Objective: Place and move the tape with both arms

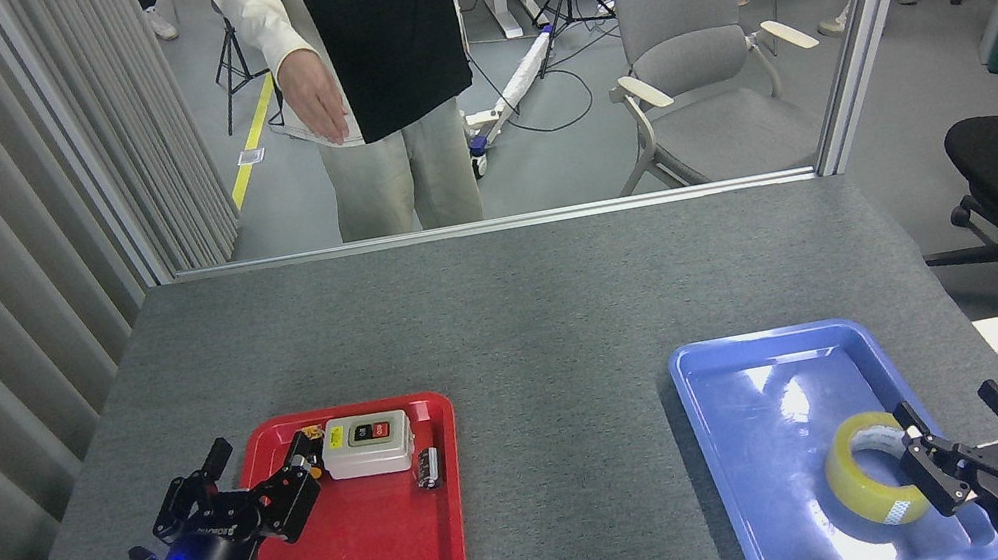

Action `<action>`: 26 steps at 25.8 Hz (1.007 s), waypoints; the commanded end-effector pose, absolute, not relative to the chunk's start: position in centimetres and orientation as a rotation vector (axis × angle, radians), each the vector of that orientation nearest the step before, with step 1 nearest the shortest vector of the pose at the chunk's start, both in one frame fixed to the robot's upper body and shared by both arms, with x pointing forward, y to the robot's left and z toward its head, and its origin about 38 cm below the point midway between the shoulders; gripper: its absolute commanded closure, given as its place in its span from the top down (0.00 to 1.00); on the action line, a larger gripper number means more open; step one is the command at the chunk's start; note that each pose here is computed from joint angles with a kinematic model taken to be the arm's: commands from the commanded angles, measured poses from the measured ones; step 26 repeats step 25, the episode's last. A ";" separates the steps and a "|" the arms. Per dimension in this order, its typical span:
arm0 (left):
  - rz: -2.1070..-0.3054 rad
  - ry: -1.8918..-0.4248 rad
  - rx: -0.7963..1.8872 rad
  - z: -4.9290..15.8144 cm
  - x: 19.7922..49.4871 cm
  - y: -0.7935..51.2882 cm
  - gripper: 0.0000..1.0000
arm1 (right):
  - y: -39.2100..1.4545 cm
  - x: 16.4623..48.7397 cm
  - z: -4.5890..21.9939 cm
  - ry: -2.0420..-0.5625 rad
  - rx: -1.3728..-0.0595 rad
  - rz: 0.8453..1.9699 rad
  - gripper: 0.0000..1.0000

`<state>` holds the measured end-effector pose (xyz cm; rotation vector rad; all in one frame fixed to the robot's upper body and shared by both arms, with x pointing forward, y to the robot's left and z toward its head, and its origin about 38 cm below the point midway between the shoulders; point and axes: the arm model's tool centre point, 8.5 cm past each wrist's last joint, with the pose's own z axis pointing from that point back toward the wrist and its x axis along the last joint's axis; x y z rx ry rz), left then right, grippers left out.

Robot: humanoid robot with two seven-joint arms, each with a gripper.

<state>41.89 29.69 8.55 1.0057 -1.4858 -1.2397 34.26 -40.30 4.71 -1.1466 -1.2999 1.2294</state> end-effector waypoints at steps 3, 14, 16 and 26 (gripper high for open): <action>-1.248 -1.445 1.046 8.5 41.8 30.3 0.99 | -39.2 33.4 4.6 -1.252 -1.209 1.152 1.00; -1.244 -1.406 1.068 8.8 41.0 31.1 0.99 | -37.3 33.0 4.3 -1.177 -1.268 1.144 1.00; -1.242 -1.408 1.072 8.9 41.0 31.2 0.99 | -37.5 33.3 4.6 -1.186 -1.259 1.122 1.00; -1.247 -1.404 1.074 8.8 41.0 31.3 0.99 | -37.3 34.2 5.4 -1.239 -1.213 1.063 1.00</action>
